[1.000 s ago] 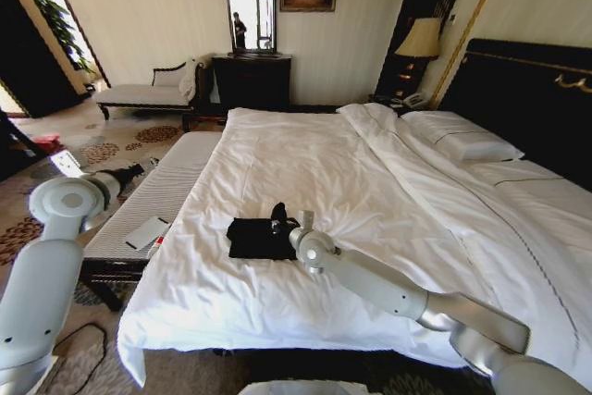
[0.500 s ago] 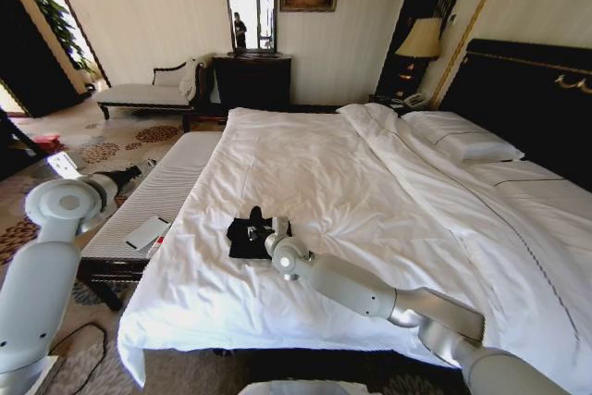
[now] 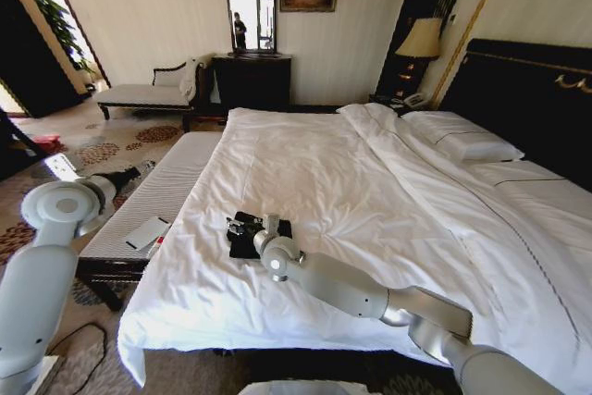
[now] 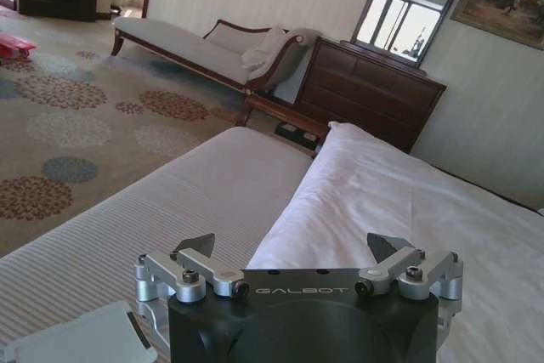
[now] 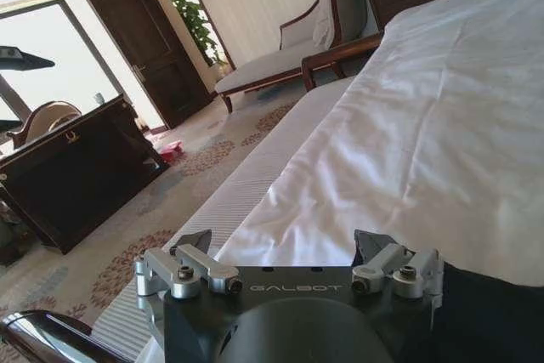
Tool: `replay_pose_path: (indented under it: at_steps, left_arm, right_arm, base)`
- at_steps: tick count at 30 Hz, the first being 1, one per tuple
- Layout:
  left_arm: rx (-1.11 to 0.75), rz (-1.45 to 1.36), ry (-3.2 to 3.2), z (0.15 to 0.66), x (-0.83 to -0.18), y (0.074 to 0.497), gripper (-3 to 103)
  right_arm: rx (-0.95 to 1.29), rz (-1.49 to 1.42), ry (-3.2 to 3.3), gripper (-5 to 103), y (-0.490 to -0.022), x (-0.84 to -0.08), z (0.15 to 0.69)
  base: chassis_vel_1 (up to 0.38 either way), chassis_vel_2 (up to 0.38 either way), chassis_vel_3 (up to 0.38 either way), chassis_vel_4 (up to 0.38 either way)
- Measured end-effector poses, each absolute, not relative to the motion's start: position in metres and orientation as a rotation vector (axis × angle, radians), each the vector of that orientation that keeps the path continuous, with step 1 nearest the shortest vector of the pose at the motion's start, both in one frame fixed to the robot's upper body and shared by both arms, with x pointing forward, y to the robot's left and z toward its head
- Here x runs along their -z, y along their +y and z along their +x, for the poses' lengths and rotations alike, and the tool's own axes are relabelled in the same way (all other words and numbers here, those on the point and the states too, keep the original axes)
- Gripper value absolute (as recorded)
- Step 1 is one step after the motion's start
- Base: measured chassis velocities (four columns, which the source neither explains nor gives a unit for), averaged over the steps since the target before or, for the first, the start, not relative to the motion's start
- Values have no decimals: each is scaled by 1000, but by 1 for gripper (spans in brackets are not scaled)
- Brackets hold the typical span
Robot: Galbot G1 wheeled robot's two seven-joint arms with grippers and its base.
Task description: Fold the clothes on the bed.
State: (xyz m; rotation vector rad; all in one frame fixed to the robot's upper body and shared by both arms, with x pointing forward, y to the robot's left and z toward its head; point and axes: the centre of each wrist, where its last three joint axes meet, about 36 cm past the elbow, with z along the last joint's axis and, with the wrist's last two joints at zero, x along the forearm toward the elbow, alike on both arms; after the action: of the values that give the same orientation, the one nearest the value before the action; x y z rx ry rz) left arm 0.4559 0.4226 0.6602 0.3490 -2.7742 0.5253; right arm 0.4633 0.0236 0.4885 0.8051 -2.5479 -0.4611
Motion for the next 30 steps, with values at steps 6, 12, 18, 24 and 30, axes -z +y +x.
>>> replay_pose_path:
  at_steps: [6,12,18,24,30]
  left_arm:
    - [-524,349,-2774,454,-660,422,100]
    - [-517,347,-2773,455,-659,422,100]
    - [-507,343,-2771,455,-659,419,100]
    - [-501,352,-2771,452,-658,420,100]
    - [-504,379,-2765,446,-656,426,100]
  right_arm:
    - [437,674,-2579,100,11,-486,495]
    - [450,500,-2501,100,-8,-454,510]
    - [561,514,-2397,100,9,-437,485]
    - [581,645,-2389,100,39,-420,459]
    - [546,675,-2409,100,55,-416,462]
  base:
    - [0,0,0,0]
    - [0,0,0,0]
    - [0,0,0,0]
    - [0,0,0,0]
    - [0,0,0,0]
